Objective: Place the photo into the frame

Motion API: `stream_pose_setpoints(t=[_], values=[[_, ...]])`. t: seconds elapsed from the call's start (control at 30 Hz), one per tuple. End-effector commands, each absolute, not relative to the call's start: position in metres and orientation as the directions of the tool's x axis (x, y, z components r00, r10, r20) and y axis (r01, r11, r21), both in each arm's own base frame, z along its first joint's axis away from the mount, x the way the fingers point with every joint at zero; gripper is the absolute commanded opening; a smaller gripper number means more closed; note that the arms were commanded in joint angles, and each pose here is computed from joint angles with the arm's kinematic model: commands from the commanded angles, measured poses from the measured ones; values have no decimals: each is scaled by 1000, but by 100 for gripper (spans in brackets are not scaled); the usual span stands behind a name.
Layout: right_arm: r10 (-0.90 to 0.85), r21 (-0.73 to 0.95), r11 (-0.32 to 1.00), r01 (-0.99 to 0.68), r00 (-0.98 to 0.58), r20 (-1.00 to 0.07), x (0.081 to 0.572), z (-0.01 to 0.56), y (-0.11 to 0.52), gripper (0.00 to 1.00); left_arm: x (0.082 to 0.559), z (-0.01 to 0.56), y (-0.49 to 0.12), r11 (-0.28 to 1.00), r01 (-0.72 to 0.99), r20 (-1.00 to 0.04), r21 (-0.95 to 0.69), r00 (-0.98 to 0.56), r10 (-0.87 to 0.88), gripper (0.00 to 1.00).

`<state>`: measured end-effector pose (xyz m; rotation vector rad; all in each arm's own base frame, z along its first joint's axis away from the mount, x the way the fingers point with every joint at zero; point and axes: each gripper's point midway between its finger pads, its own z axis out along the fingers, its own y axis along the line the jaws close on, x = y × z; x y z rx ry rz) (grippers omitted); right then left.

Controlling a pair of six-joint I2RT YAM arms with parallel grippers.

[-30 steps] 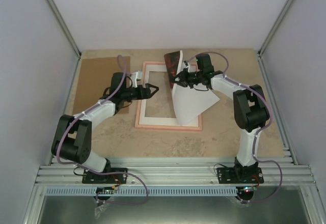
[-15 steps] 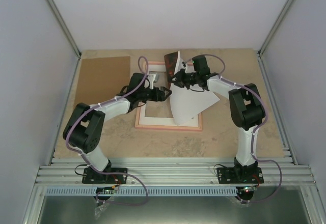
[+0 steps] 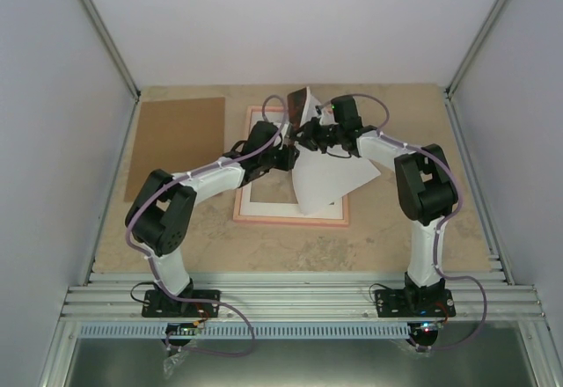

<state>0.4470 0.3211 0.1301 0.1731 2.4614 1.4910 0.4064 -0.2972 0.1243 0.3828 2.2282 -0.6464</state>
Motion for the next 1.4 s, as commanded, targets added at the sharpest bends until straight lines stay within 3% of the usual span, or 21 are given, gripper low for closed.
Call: stream_pose_setpoints(t=[0.0,0.17,0.27,0.37,0.5,0.53,0.63,0.8,1.03,1.37], values=[[254,887,457,-66,-946,-202,453,149,323,21,418,123,-281,890,387,-762,-239,-643,75,43],[245,885,456,-93,-943,-225,450,155,320,46,414,123,-280,888,392,-754,-241,-651,83,15],[232,879,456,-139,-935,-269,450,166,308,50,409,120,-279,873,408,-744,-267,-663,83,0],[200,858,461,-225,-916,-347,450,181,288,53,409,124,-282,839,440,-752,-319,-657,59,0],[87,719,547,-428,-825,-558,453,202,242,63,410,125,-272,802,446,-731,-398,-683,17,0],[53,668,577,-470,-795,-604,456,202,226,68,411,127,-269,793,448,-728,-414,-685,7,7],[-51,539,654,-530,-742,-668,462,189,173,70,411,135,-271,735,487,-726,-471,-688,-10,45],[-45,511,738,-441,-787,-615,460,140,75,70,409,135,-301,605,524,-670,-599,-742,-20,62],[16,537,781,-319,-850,-527,446,80,8,67,434,126,-329,513,494,-604,-702,-795,-63,67],[42,556,779,-292,-859,-510,440,67,-9,66,480,79,-321,567,313,-483,-762,-857,-177,67]])
